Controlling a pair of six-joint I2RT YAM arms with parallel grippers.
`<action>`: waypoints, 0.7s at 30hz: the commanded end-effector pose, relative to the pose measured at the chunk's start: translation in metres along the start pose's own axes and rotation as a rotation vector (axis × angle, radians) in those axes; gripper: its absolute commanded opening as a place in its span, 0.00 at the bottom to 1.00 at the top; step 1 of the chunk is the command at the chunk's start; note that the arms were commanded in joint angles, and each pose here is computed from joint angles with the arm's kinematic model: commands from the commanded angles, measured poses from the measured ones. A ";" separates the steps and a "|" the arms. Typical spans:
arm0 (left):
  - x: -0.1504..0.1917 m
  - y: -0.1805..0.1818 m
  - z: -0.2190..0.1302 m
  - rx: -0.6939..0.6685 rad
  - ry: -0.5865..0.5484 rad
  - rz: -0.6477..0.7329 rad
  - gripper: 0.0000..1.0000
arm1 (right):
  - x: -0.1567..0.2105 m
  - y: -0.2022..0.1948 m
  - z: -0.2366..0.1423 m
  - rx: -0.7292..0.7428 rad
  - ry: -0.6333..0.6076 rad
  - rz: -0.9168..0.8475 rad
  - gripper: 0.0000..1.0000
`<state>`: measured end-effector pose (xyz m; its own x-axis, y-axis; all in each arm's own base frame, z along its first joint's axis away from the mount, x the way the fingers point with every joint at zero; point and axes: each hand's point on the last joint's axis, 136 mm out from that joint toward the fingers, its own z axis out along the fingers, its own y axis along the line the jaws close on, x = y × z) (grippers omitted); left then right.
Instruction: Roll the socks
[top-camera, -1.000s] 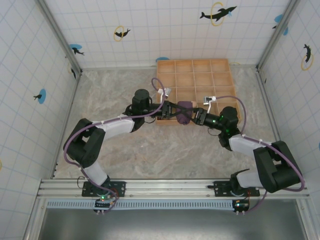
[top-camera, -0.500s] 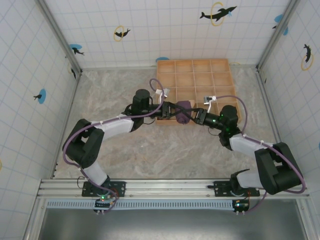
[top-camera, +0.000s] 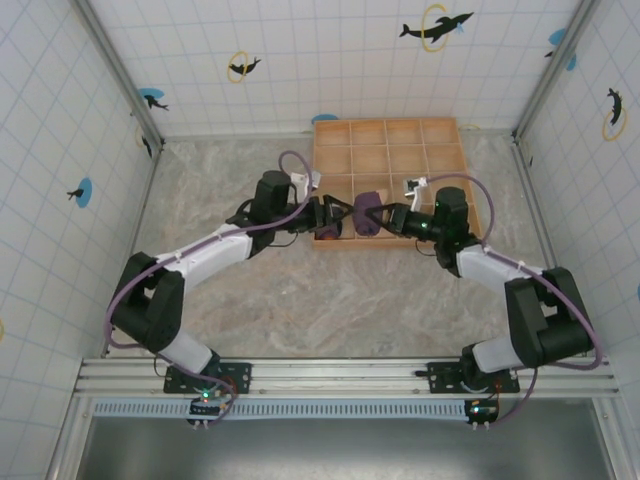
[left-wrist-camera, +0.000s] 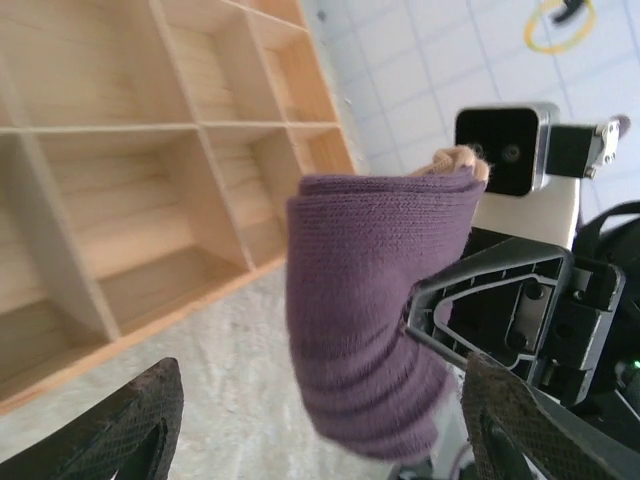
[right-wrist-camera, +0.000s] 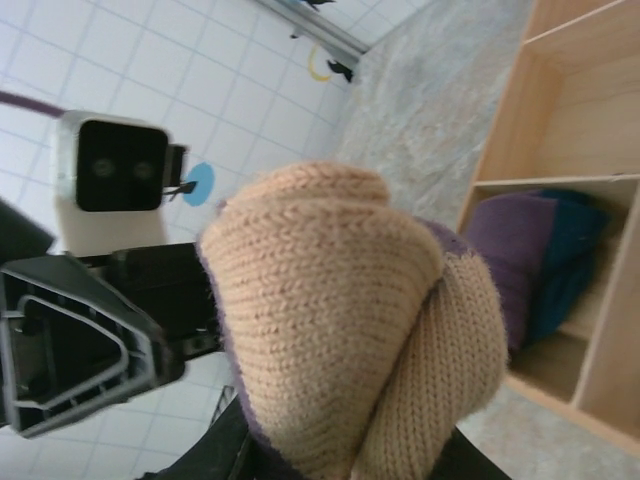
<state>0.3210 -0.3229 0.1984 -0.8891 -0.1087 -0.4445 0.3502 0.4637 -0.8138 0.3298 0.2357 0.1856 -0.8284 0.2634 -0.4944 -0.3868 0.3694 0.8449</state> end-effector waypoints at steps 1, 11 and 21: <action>-0.013 0.023 -0.027 -0.132 -0.062 -0.017 0.75 | -0.007 -0.011 0.007 0.022 0.030 -0.043 0.00; 0.011 0.065 -0.059 -0.358 -0.045 -0.035 0.77 | -0.009 -0.074 0.035 0.161 0.094 -0.032 0.06; 0.029 0.076 -0.073 -0.398 -0.048 -0.049 0.77 | -0.010 -0.118 0.047 0.294 0.134 -0.040 0.00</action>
<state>0.3021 -0.2358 0.1491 -0.8954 -0.1772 -0.4084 0.1513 0.7417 -0.6535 0.3914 0.2354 0.0825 -0.8848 0.1539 -0.4399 -0.2806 0.5777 0.7665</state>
